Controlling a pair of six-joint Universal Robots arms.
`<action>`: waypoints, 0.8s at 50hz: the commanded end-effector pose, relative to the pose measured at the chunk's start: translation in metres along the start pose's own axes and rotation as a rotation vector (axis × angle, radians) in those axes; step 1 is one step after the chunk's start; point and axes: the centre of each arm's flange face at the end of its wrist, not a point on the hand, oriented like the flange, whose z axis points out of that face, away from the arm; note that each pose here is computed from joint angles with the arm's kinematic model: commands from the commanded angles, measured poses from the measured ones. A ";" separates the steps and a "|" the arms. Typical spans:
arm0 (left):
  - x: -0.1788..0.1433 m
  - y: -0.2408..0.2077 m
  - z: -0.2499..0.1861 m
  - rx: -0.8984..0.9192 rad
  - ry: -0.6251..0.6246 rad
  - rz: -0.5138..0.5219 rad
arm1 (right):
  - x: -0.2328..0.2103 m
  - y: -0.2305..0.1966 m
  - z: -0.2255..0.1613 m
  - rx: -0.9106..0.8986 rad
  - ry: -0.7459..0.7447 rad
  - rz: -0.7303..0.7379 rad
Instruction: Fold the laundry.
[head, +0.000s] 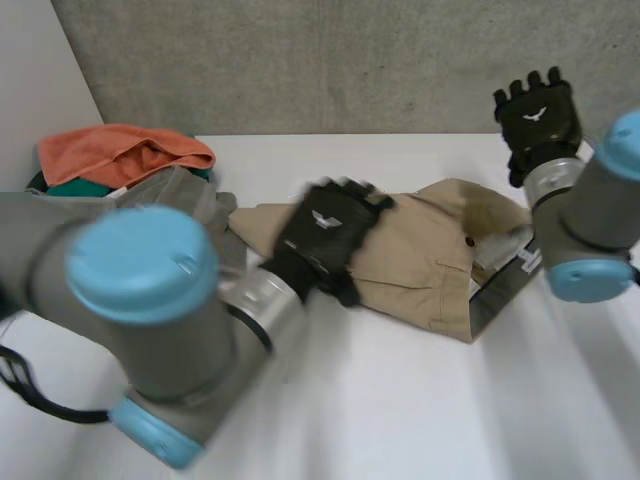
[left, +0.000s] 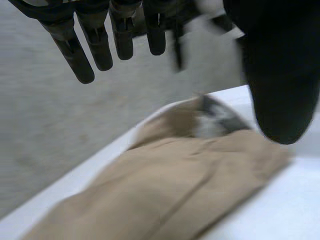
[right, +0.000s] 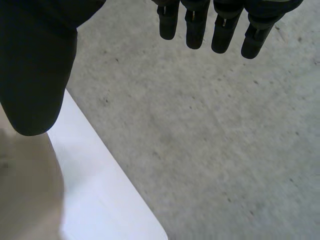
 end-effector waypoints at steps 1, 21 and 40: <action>-0.096 0.005 0.005 -0.021 -0.207 0.050 | 0.023 -0.023 -0.053 -0.162 -0.158 -0.003; -0.159 0.104 0.063 -0.128 -0.063 0.195 | -0.077 0.009 -0.150 -0.371 -0.459 0.316; -0.157 0.128 0.094 -0.122 -0.082 0.303 | -0.089 0.024 -0.134 -0.277 -0.395 0.200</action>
